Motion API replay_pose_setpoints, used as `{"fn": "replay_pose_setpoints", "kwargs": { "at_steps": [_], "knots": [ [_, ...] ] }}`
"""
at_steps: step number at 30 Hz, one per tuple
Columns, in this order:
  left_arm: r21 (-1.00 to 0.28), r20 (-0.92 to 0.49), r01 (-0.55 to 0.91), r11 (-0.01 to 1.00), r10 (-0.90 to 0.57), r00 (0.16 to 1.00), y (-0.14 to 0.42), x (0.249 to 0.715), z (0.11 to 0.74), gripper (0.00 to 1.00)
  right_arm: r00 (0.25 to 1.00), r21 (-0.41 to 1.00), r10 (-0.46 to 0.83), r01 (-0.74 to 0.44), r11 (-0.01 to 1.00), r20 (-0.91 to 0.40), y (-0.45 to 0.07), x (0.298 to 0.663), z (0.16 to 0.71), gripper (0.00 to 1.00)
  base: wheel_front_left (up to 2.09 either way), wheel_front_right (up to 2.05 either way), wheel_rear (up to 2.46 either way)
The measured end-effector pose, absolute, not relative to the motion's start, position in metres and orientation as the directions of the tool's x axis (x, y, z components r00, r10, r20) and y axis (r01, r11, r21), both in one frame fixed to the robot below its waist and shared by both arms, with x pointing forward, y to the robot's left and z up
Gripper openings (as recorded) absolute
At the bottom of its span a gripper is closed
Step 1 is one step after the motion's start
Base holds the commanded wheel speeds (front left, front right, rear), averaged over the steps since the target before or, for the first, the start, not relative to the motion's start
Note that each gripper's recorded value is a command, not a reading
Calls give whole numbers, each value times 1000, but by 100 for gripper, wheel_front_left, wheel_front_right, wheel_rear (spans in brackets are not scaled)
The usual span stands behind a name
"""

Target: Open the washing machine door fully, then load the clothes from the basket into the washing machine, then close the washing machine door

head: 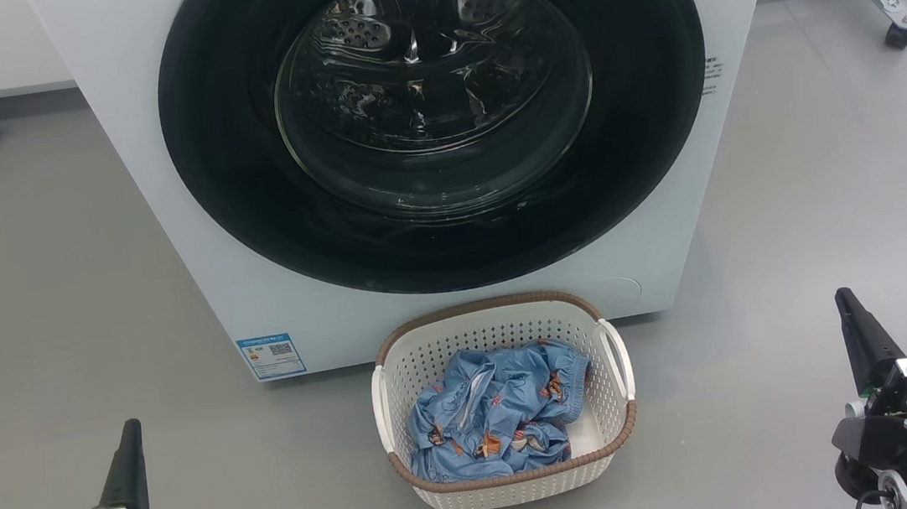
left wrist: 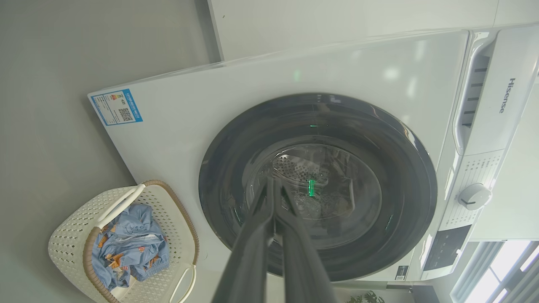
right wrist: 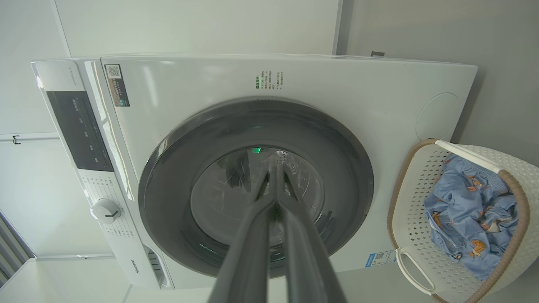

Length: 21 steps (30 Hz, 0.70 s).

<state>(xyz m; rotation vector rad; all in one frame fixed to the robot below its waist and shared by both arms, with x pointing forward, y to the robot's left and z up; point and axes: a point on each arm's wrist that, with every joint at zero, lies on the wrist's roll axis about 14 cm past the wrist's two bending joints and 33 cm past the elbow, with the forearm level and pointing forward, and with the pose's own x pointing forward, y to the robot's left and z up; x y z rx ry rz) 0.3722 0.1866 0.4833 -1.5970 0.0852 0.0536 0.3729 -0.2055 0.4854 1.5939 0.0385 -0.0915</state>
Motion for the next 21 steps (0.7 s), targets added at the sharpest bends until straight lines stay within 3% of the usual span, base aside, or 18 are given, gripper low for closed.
{"fn": "replay_pose_setpoints", "kwargs": {
  "at_steps": [11, 12, 13, 14, 15, 21],
  "knots": [
    [-996, -87, -88, -28, -22, 996, 186, 372, 483, 0, 996, 996, -33, 82, -26, -83, -206, 373, 485, 0, 0, 0, 0],
    [-995, -94, -94, -30, -21, 995, 186, 372, 481, 100, 995, 996, -33, 88, -28, -89, -206, 372, 483, 100, 0, 0, 0],
    [-993, -109, -109, -34, -21, 994, 185, 369, 476, 100, 994, 994, -33, 102, -32, -103, -205, 370, 479, 100, 0, 0, 0],
    [-991, -129, -130, -40, -22, 991, 183, 366, 469, 0, 992, 992, -33, 123, -40, -124, -203, 366, 472, 0, 0, 0, 0],
    [-983, -172, -173, -53, -23, 985, 180, 357, 455, 100, 985, 984, -33, 167, -56, -169, -199, 358, 456, 100, 0, 0, 0],
    [-979, -192, -193, -60, -23, 981, 177, 352, 448, 100, 981, 980, -36, 189, -64, -191, -197, 352, 449, 100, 0, 0, 0]
  ]
}}
